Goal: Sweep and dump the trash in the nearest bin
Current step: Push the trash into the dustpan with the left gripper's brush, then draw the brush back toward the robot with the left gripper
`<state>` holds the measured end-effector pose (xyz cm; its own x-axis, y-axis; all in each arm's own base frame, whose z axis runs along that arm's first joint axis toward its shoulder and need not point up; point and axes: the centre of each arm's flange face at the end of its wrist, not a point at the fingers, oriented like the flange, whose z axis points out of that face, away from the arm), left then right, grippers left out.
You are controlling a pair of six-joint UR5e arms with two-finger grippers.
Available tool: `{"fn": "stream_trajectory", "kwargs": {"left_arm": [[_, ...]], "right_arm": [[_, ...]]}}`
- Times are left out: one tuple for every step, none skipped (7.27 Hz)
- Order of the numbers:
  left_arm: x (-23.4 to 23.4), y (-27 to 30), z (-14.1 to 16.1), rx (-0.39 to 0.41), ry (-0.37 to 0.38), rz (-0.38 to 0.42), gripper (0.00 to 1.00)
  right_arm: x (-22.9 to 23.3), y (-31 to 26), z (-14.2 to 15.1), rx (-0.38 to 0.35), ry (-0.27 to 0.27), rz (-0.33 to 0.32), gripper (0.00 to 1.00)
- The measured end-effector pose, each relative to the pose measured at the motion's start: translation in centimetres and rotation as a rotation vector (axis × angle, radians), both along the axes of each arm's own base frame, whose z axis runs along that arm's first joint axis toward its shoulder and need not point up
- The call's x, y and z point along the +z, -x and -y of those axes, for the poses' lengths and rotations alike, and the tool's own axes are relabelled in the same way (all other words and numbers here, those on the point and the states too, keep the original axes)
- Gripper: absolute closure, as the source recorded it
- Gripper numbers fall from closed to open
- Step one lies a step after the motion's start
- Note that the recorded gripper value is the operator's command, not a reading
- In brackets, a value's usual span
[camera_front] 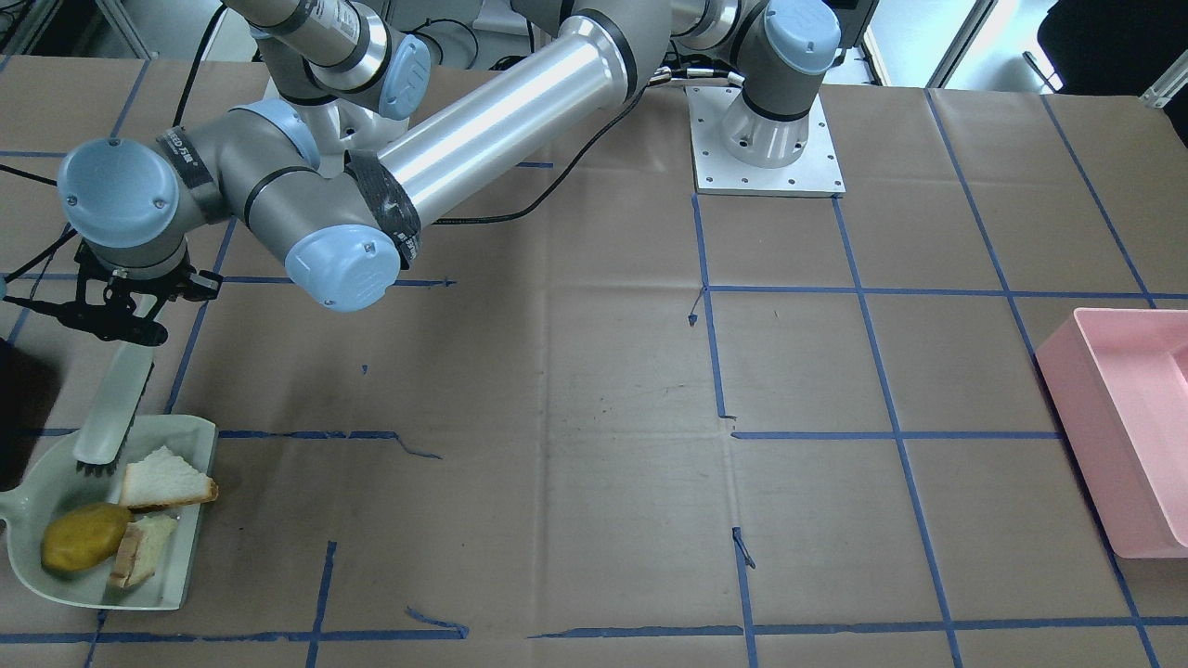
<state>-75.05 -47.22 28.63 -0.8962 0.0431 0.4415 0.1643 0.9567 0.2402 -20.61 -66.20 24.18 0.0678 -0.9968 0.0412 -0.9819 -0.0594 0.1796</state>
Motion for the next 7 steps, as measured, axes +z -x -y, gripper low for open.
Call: {"fn": "stream_trajectory", "kwargs": {"left_arm": [[1.1, -1.0, -0.2, 0.005, -0.002, 0.024, 0.97], [2.3, -2.6, -0.1, 0.017, 0.012, 0.063, 0.97], [3.1, -4.3, 0.4, 0.034, 0.032, 0.107, 0.97], [3.7, -6.0, 1.1, 0.054, 0.058, 0.156, 0.97], [5.0, -8.2, 1.9, 0.075, 0.083, 0.208, 0.97], [6.9, -10.7, 2.4, 0.096, 0.097, 0.254, 0.97], [9.0, -13.9, 2.6, 0.120, 0.099, 0.294, 0.97]], "right_arm": [[0.0, 0.0, 0.0, 0.000, -0.001, 0.000, 1.00], [0.0, 0.0, 0.0, 0.000, -0.001, 0.001, 1.00], [-0.1, 0.0, 0.0, 0.000, -0.002, 0.002, 1.00], [-0.2, 0.0, 0.0, 0.000, -0.004, 0.003, 1.00], [-0.2, 0.0, 0.0, 0.000, -0.005, 0.004, 1.00], [-0.3, 0.0, 0.0, 0.000, -0.006, 0.005, 1.00], [-0.3, 0.0, 0.0, 0.000, -0.006, 0.007, 1.00]]}}
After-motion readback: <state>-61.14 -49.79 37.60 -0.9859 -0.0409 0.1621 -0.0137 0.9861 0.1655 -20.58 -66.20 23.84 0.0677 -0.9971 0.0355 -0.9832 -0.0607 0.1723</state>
